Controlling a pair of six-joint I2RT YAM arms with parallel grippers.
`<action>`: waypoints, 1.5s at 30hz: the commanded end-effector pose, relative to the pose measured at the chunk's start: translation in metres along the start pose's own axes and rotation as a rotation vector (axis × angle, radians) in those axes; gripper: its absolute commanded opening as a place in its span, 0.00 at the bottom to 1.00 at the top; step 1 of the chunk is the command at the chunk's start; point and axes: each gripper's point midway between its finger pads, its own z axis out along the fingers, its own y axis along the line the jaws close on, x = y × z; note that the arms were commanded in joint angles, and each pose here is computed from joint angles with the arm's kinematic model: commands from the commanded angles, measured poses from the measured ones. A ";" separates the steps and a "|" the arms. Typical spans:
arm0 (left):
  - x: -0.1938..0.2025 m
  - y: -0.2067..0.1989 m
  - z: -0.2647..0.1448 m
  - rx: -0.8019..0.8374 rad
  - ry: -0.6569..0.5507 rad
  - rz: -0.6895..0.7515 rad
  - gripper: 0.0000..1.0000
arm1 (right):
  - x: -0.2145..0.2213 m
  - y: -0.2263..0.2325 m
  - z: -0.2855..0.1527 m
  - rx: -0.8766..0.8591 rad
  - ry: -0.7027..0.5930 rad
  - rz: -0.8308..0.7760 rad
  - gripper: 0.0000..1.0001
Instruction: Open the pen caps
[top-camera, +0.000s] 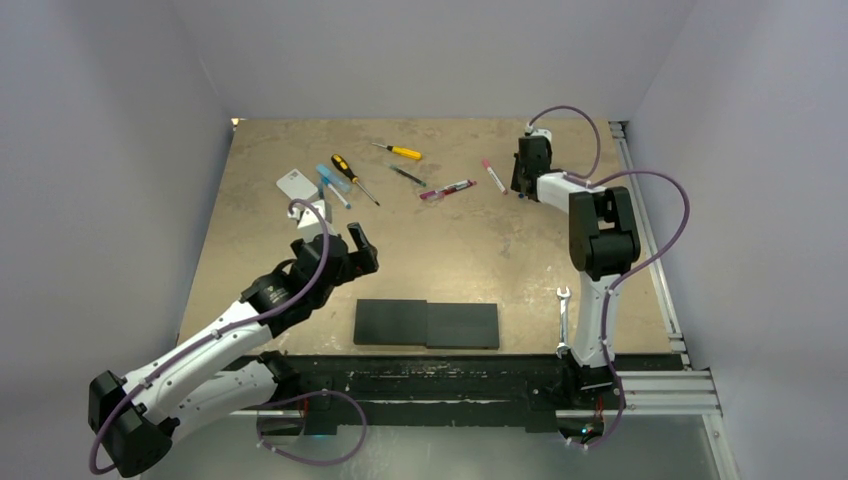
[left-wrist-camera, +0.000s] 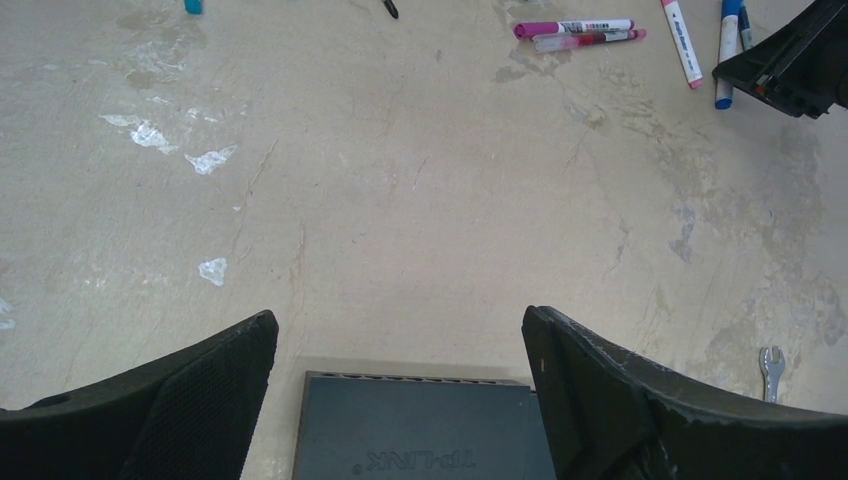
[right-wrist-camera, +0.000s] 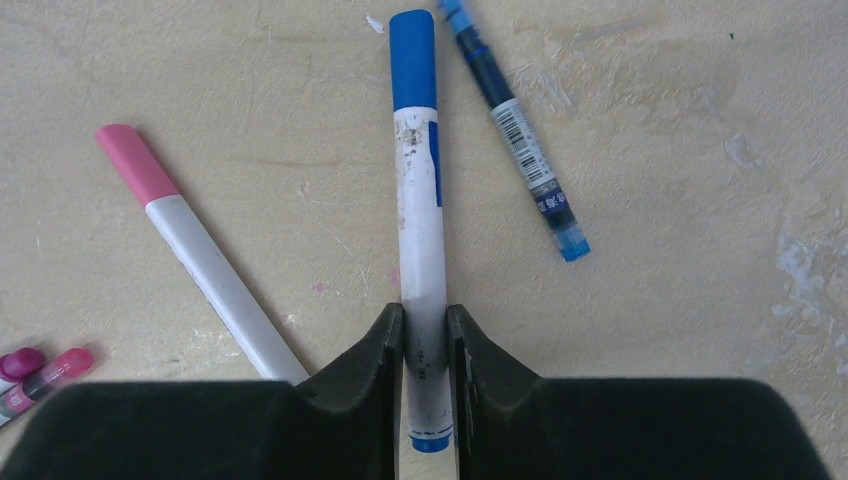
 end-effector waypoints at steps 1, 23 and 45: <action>-0.006 0.001 -0.003 0.000 -0.021 -0.025 0.92 | 0.008 0.004 0.000 -0.018 0.048 -0.015 0.17; -0.012 -0.003 -0.009 0.032 -0.044 -0.053 0.92 | -0.049 0.074 -0.174 -0.275 -0.194 0.169 0.00; 0.002 -0.005 0.007 0.009 0.001 -0.033 0.92 | 0.125 0.083 -0.188 -0.293 0.097 0.022 0.00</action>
